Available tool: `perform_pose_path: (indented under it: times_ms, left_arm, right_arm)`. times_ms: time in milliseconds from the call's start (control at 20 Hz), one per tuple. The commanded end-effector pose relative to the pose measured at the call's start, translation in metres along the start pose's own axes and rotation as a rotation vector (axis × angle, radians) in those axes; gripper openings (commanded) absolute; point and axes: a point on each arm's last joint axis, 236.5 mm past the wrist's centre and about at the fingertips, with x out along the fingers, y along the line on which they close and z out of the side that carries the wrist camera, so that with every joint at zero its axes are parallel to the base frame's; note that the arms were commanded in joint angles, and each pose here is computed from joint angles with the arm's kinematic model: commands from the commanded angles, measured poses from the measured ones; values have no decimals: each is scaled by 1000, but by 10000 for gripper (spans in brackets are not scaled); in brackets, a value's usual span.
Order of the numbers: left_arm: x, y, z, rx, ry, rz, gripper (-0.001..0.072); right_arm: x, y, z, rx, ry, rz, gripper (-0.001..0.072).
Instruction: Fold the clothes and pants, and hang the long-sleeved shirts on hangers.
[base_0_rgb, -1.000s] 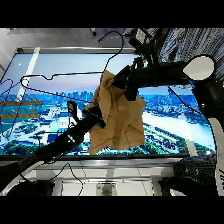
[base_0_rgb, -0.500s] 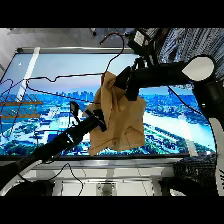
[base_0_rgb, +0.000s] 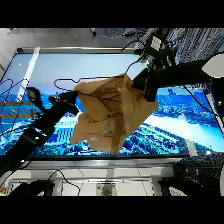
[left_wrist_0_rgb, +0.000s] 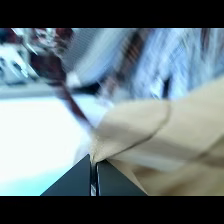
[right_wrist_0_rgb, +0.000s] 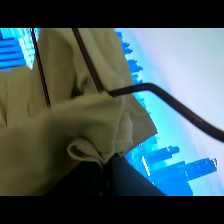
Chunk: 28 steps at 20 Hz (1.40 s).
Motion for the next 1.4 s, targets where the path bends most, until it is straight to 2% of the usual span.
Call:
perform_pose_path:
  times_ms: [0, 350, 600, 750, 900, 1050, 1200, 1350]
  left_arm:
    - [-22, 32, 35, 32, -64, 95, 23]
    - [-43, 34, 74, 49, -161, 116, 23]
    - [-63, 11, 104, 60, -234, 72, 24]
    - [-69, -13, 96, 47, -177, 34, 23]
    - [-70, -43, 69, 60, -61, -23, 24]
    - [-73, -81, 64, 71, -50, -130, 24]
    - [-73, -129, 44, 69, 2, -265, 24]
    - [-62, -171, -12, 39, 155, -359, 24]
  right_arm:
    - [-5, 3, -21, -16, 76, 19, 31]
    - [-9, -10, -50, -24, 198, -35, 31]
    - [-15, -52, -52, 130, 194, -228, 31]
    - [-19, -67, -53, 216, 182, -303, 31]
    - [-25, -82, -57, 256, 187, -380, 31]
    - [-30, -93, -61, 304, 189, -435, 31]
    - [-21, -82, -37, 348, 84, -369, 31]
    - [-18, -79, -19, 375, 5, -342, 31]
